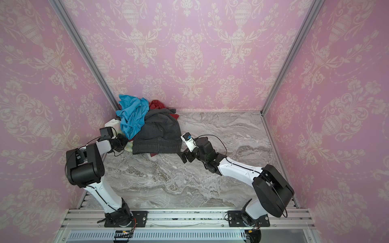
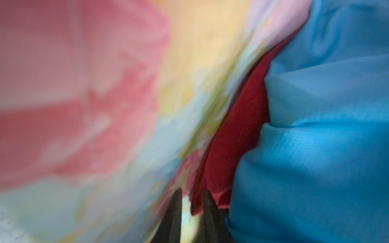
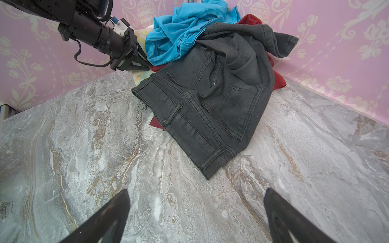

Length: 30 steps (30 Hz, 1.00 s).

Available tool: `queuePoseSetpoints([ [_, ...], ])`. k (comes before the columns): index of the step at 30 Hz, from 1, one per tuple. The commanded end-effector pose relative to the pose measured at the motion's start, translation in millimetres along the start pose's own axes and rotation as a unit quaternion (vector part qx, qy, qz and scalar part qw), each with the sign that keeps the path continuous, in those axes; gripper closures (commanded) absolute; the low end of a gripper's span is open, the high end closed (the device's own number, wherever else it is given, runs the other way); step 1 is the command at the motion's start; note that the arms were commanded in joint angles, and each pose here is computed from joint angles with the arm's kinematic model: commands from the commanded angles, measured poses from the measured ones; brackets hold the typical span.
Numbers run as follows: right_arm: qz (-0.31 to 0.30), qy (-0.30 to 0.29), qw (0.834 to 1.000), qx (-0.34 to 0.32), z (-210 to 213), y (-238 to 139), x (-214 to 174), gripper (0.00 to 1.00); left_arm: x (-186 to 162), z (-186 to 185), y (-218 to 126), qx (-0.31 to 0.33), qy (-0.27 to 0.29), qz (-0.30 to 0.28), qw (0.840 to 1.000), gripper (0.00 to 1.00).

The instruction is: Pick out a specific cloth from the pile

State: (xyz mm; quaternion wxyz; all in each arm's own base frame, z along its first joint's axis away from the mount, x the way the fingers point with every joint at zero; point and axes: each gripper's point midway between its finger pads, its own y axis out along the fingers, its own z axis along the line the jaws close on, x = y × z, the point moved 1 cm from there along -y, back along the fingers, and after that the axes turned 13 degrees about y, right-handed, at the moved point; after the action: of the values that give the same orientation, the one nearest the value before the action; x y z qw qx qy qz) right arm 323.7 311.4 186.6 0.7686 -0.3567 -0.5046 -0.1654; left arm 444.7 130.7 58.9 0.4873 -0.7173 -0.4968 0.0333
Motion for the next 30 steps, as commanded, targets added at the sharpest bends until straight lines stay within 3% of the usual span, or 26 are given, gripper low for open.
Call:
queuePoseSetpoints([
  [1,-0.009,-0.013,1.0,-0.001,2,4,7,0.0,13,-7,3,-0.017,-0.005,-0.008,1.0,0.79],
  [22,-0.004,-0.019,1.0,-0.01,-2,3,1,0.0,-10,-16,21,-0.012,0.019,0.02,1.0,0.81],
  [27,-0.004,-0.02,1.0,-0.014,-4,1,-1,0.0,-5,-19,20,-0.014,0.022,0.011,1.0,0.98],
  [30,-0.006,-0.019,1.0,-0.017,-5,0,-1,0.0,3,-24,15,-0.019,0.023,0.001,1.0,1.0],
])
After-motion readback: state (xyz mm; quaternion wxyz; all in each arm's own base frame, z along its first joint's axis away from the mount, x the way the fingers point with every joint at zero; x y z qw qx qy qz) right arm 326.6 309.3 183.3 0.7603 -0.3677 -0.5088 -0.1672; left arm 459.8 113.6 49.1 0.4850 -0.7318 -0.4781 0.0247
